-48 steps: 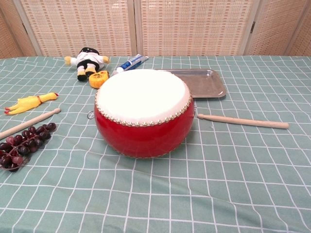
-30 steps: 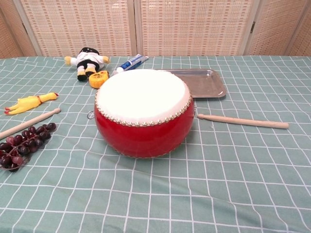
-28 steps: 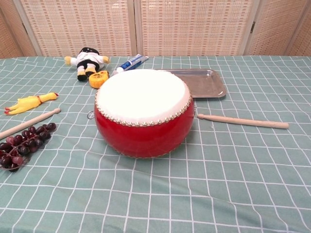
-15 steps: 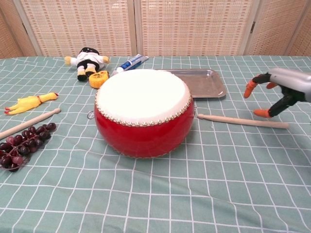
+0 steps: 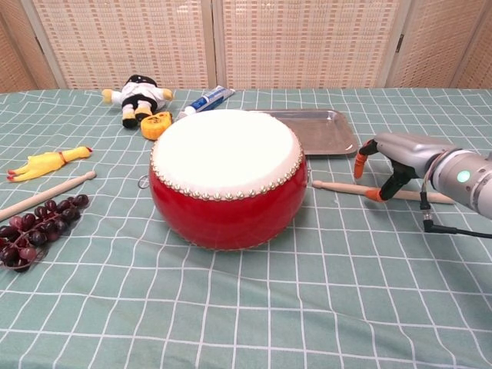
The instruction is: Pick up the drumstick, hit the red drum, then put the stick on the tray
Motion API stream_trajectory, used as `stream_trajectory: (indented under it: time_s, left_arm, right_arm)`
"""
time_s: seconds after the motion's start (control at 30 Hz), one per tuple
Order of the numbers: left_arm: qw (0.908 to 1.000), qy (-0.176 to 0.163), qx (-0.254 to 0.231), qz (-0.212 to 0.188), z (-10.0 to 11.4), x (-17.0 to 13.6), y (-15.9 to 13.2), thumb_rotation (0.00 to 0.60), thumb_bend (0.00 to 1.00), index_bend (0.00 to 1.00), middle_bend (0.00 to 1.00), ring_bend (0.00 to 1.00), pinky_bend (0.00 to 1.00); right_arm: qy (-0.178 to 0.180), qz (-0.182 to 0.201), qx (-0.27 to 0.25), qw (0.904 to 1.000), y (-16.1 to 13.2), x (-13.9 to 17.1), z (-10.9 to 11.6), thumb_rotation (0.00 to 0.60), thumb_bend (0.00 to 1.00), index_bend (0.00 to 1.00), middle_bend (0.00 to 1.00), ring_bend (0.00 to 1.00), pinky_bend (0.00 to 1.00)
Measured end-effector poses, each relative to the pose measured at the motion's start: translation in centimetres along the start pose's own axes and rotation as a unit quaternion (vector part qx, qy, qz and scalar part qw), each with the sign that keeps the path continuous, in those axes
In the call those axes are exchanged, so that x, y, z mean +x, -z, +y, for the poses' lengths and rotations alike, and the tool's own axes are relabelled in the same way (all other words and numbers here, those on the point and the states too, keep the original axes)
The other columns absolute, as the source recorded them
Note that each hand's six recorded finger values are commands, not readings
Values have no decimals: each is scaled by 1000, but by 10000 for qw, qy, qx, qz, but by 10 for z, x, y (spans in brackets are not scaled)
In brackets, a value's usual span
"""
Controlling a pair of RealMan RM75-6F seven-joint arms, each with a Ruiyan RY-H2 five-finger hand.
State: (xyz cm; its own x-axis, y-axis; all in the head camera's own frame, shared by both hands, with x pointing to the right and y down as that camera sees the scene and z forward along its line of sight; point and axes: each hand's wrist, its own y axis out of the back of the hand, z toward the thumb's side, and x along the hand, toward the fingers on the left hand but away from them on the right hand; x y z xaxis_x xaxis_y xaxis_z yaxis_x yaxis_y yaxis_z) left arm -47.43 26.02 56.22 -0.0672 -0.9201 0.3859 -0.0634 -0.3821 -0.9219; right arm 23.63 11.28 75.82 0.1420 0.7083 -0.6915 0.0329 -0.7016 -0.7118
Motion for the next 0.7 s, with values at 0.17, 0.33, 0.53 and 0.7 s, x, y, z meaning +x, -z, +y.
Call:
stream_trajectory:
  time_s: [0.17,0.33,0.53,0.7]
  left_arm:
    - [10000,18,-12,-3,-1,1,1,600,276,0,0,25,19]
    - [10000,28,-17,-5,-1,2,2,600,276,0,0,25,20]
    - [10000,51,-29,-17,-3,3,1,600,276,0,0,25,19]
    - [10000,81,-33,-9,-6,3,2,600,277,0,0,25,19]
  right_arm:
    - [11,-77,76,9999,2,-5,-4,600,336,445,146,12,142]
    - [-7,-121,96,9999,3,-8,-9,600,336,459,146,16,142]
    - [-31,-124,82,9999,1,-10,-13,600,358,501,146,18,142]
    - [23,-111,-30,9999,-1,-9,-12,600,418,588,158,33,142]
